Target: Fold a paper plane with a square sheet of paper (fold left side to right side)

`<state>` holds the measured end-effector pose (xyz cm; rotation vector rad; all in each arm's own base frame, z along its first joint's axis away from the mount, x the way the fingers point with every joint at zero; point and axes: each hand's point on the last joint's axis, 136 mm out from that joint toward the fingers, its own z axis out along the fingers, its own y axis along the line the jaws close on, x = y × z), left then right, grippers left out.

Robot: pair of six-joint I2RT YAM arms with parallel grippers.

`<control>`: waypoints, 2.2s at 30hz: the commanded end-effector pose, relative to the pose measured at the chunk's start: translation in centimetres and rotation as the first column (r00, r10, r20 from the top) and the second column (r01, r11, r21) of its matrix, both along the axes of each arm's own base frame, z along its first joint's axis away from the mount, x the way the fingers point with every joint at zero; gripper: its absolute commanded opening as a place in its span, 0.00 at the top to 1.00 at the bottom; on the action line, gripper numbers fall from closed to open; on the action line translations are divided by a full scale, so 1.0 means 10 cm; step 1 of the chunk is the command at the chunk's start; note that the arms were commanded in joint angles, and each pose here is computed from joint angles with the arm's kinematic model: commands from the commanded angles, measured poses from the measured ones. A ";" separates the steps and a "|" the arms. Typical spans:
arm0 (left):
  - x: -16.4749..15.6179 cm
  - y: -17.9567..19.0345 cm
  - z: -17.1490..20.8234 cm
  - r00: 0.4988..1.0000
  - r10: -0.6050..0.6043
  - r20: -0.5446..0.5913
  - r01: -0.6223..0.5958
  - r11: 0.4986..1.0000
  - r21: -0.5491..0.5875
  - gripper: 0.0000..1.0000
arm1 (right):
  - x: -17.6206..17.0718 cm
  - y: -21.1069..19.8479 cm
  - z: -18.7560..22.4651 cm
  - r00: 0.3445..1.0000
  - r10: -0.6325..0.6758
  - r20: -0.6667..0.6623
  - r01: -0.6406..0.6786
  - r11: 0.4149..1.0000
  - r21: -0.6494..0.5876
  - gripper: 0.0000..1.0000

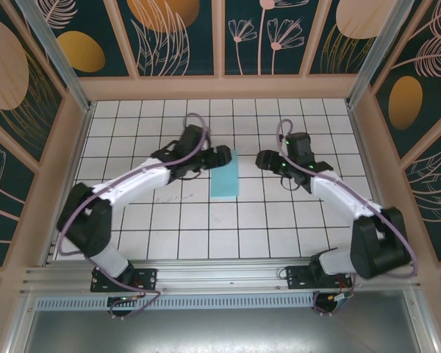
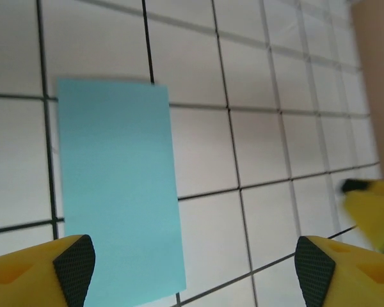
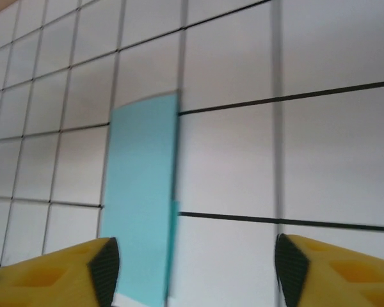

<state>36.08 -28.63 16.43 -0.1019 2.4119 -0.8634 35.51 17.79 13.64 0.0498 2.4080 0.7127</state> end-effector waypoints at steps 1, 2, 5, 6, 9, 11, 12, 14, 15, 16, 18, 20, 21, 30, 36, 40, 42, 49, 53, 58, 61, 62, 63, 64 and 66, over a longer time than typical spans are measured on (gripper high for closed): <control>0.04 0.05 0.00 0.999 -0.029 0.045 0.036 0.987 -0.155 0.16 | 0.18 0.49 0.17 0.992 0.127 0.025 -0.130 0.978 0.163 0.39; 0.00 0.10 -0.09 0.999 -0.031 0.035 0.036 0.985 -0.170 0.16 | 0.24 0.56 0.12 0.990 0.137 0.016 -0.138 0.975 0.175 0.40; -0.03 0.13 -0.17 0.998 -0.052 0.035 0.059 0.970 -0.235 0.16 | 0.44 0.71 -0.04 0.989 0.150 -0.009 -0.146 0.971 0.189 0.41; -0.03 0.14 -0.21 0.998 -0.058 0.029 0.063 0.968 -0.241 0.16 | 0.49 0.76 -0.08 0.987 0.159 -0.021 -0.152 0.968 0.199 0.42; -0.04 0.14 -0.35 0.998 -0.070 0.008 0.069 0.967 -0.243 0.16 | 0.63 0.91 -0.26 0.979 0.193 -0.060 -0.176 0.960 0.217 0.43; -0.04 0.12 -0.41 0.996 -0.084 -0.001 0.081 0.965 -0.250 0.17 | 0.70 1.01 -0.37 0.974 0.212 -0.080 -0.189 0.955 0.229 0.44; -0.04 0.11 -0.45 0.996 -0.089 -0.009 0.084 0.965 -0.250 0.18 | 0.73 1.04 -0.40 0.972 0.217 -0.089 -0.191 0.952 0.239 0.44; -0.03 0.09 -0.53 0.995 -0.096 -0.027 0.087 0.966 -0.243 0.19 | 0.79 1.10 -0.45 0.969 0.225 -0.102 -0.193 0.946 0.261 0.44; -0.02 0.08 -0.56 0.995 -0.099 -0.032 0.089 0.966 -0.241 0.20 | 0.81 1.11 -0.49 0.969 0.223 -0.108 -0.188 0.946 0.265 0.44; -0.02 0.08 -0.60 0.994 -0.098 -0.039 0.086 0.967 -0.240 0.20 | 0.84 1.12 -0.51 0.968 0.222 -0.112 -0.186 0.946 0.267 0.45; 0.00 0.08 -0.66 0.994 -0.095 -0.050 0.081 0.970 -0.229 0.21 | 0.88 1.12 -0.59 0.969 0.211 -0.127 -0.175 0.952 0.250 0.44; 0.01 0.09 -0.76 0.993 -0.092 -0.073 0.074 0.974 -0.212 0.21 | 0.92 1.11 -0.69 0.968 0.207 -0.144 -0.171 0.958 0.231 0.44; 0.01 0.08 -0.79 0.992 -0.095 -0.081 0.076 0.975 -0.211 0.21 | 0.92 1.12 -0.72 0.966 0.210 -0.151 -0.173 0.958 0.227 0.45; 0.05 0.02 -0.94 0.986 -0.113 -0.124 0.087 0.976 -0.200 0.22 | 0.89 1.02 -1.03 0.955 0.198 -0.222 -0.166 0.974 0.156 0.45; 0.06 -0.03 -1.04 0.979 -0.128 -0.161 0.093 0.974 -0.207 0.22 | 0.85 1.01 -1.09 0.951 0.208 -0.230 -0.176 0.973 0.152 0.45; 0.07 -0.03 -1.11 0.975 -0.124 -0.184 0.086 0.976 -0.202 0.22 | 0.83 1.01 -1.10 0.949 0.215 -0.229 -0.184 0.971 0.150 0.45; 0.07 -0.01 -1.16 0.974 -0.114 -0.197 0.077 0.980 -0.185 0.22 | 0.83 1.02 -1.08 0.950 0.217 -0.225 -0.185 0.971 0.153 0.45; 0.06 -0.03 -1.27 0.966 -0.122 -0.227 0.081 0.980 -0.183 0.25 | 0.82 1.02 -1.07 0.950 0.223 -0.220 -0.191 0.969 0.158 0.45; 0.04 -0.06 -1.28 0.962 -0.137 -0.235 0.089 0.975 -0.202 0.32 | 0.81 1.03 -1.07 0.949 0.225 -0.220 -0.193 0.968 0.159 0.45; 0.06 -0.07 -1.24 0.965 -0.135 -0.226 0.087 0.974 -0.209 0.41 | 0.82 1.05 -1.03 0.951 0.231 -0.207 -0.200 0.967 0.161 0.45; 0.07 -0.06 -1.21 0.967 -0.129 -0.219 0.083 0.975 -0.208 0.48 | 0.85 1.04 -0.97 0.955 0.232 -0.185 -0.204 0.967 0.154 0.45; 0.07 -0.06 -1.19 0.968 -0.127 -0.217 0.082 0.975 -0.209 0.52 | 0.86 1.03 -0.95 0.957 0.230 -0.178 -0.204 0.967 0.154 0.45; 0.08 -0.06 -1.18 0.969 -0.127 -0.213 0.081 0.974 -0.211 0.55 | 0.86 1.03 -0.94 0.957 0.231 -0.173 -0.206 0.966 0.154 0.45; 0.08 -0.07 -1.16 0.969 -0.128 -0.210 0.082 0.973 -0.214 0.59 | 0.87 1.04 -0.91 0.959 0.234 -0.163 -0.209 0.966 0.154 0.45; 0.08 -0.06 -1.14 0.970 -0.125 -0.207 0.079 0.973 -0.216 0.68 | 0.89 1.04 -0.85 0.962 0.236 -0.137 -0.215 0.965 0.152 0.44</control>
